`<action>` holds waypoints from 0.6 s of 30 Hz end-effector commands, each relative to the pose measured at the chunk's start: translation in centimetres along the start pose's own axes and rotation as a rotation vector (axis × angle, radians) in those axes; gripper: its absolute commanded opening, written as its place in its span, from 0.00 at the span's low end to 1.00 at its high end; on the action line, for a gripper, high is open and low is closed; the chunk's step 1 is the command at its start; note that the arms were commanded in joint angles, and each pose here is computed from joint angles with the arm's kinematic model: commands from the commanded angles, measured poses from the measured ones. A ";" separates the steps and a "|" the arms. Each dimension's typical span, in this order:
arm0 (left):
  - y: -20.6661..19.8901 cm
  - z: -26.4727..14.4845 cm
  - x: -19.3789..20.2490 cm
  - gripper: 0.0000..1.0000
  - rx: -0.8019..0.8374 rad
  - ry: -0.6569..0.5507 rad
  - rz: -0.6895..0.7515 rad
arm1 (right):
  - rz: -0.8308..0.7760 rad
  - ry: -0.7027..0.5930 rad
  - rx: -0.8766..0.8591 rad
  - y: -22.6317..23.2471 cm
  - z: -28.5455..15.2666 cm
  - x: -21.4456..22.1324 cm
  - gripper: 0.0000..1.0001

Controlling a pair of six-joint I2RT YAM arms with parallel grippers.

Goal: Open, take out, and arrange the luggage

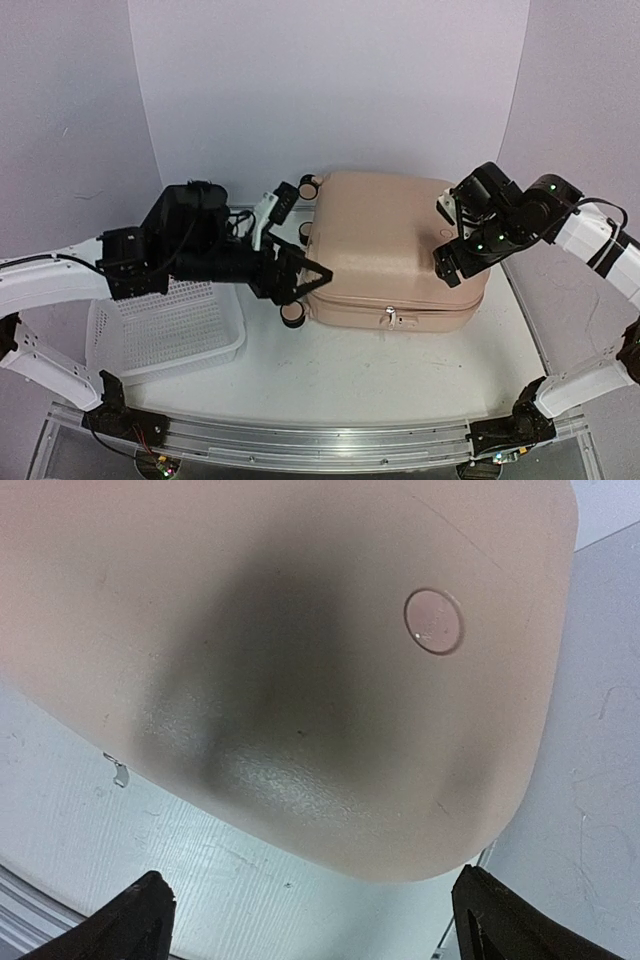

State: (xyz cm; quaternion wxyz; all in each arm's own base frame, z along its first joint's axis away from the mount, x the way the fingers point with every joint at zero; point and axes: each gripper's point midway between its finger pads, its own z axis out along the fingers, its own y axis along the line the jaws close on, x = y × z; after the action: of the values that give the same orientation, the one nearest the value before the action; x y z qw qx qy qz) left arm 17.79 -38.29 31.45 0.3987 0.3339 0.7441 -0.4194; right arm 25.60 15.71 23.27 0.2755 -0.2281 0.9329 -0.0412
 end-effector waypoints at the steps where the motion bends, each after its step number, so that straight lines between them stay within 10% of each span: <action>1: -4.3 5.7 3.7 0.88 0.096 -0.059 -0.039 | 0.068 -0.031 -0.114 0.6 -0.9 -1.2 0.98; 10: -6.2 15.6 8.3 0.63 0.138 -0.092 -0.171 | 0.075 0.003 -0.156 1.4 0.3 -1.2 0.98; 18: -1.2 18.4 10.3 0.66 -0.089 -0.149 -0.348 | 0.075 -0.011 -0.158 1.4 0.3 -1.1 0.98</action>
State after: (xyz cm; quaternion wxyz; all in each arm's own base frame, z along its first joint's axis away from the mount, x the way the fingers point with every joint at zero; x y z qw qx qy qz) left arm 15.01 -51.93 12.58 0.3410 0.2523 0.7985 -0.4271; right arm 25.46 17.09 22.21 0.2359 -0.2221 0.9456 0.0290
